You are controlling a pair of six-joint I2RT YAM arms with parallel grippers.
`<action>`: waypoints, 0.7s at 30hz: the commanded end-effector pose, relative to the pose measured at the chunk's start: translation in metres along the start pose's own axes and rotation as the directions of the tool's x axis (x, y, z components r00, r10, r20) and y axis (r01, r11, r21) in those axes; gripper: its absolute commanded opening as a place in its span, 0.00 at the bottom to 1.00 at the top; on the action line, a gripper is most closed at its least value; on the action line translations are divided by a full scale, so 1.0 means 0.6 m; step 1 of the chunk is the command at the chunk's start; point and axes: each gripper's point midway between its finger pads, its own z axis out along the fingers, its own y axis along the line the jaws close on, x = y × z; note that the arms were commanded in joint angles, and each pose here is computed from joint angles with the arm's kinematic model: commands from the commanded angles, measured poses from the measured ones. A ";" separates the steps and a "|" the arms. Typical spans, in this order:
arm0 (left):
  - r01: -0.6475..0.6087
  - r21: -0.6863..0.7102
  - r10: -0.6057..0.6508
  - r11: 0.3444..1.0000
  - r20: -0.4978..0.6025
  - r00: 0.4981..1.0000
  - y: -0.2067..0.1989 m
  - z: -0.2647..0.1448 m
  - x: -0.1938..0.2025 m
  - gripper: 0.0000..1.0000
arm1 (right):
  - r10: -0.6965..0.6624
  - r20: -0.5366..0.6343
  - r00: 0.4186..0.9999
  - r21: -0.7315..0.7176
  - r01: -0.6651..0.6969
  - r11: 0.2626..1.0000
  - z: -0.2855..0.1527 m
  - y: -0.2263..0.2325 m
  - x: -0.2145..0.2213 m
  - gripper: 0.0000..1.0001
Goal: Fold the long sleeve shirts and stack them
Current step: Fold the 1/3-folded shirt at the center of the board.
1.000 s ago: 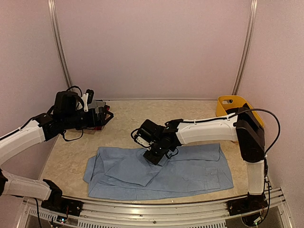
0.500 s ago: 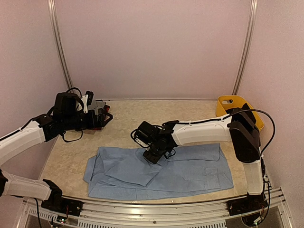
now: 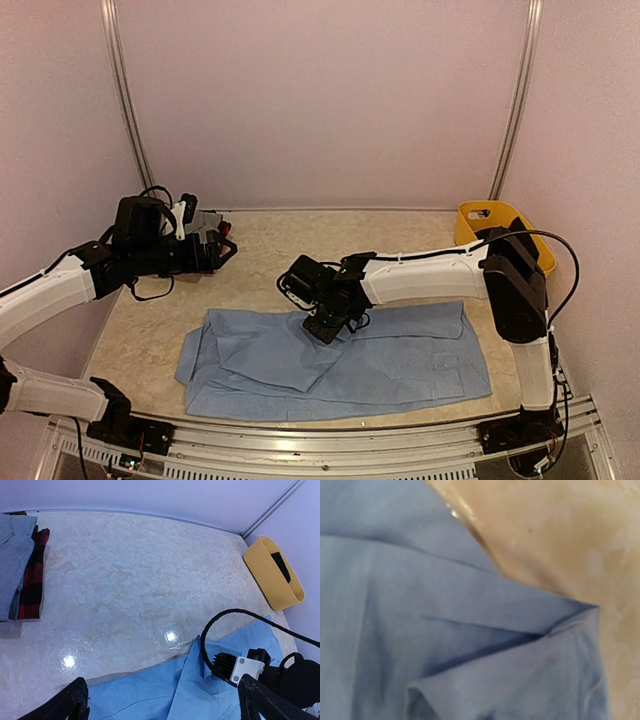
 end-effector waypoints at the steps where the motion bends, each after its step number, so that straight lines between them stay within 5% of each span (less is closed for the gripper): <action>1: -0.028 -0.021 0.028 0.999 0.000 1.000 0.011 -0.002 0.004 0.99 | 0.031 0.013 0.999 0.013 -0.031 0.999 -0.044 -0.017 -0.011 0.00; 12: -0.044 -0.062 0.044 0.997 -0.005 0.999 0.026 0.000 0.011 0.99 | 0.174 0.065 0.983 -0.179 -0.160 0.971 -0.206 -0.074 0.023 0.00; 21: -0.057 -0.057 0.056 0.997 -0.029 0.998 0.025 0.010 0.015 0.99 | 0.346 0.071 0.935 -0.294 -0.312 0.904 -0.270 -0.142 0.069 0.00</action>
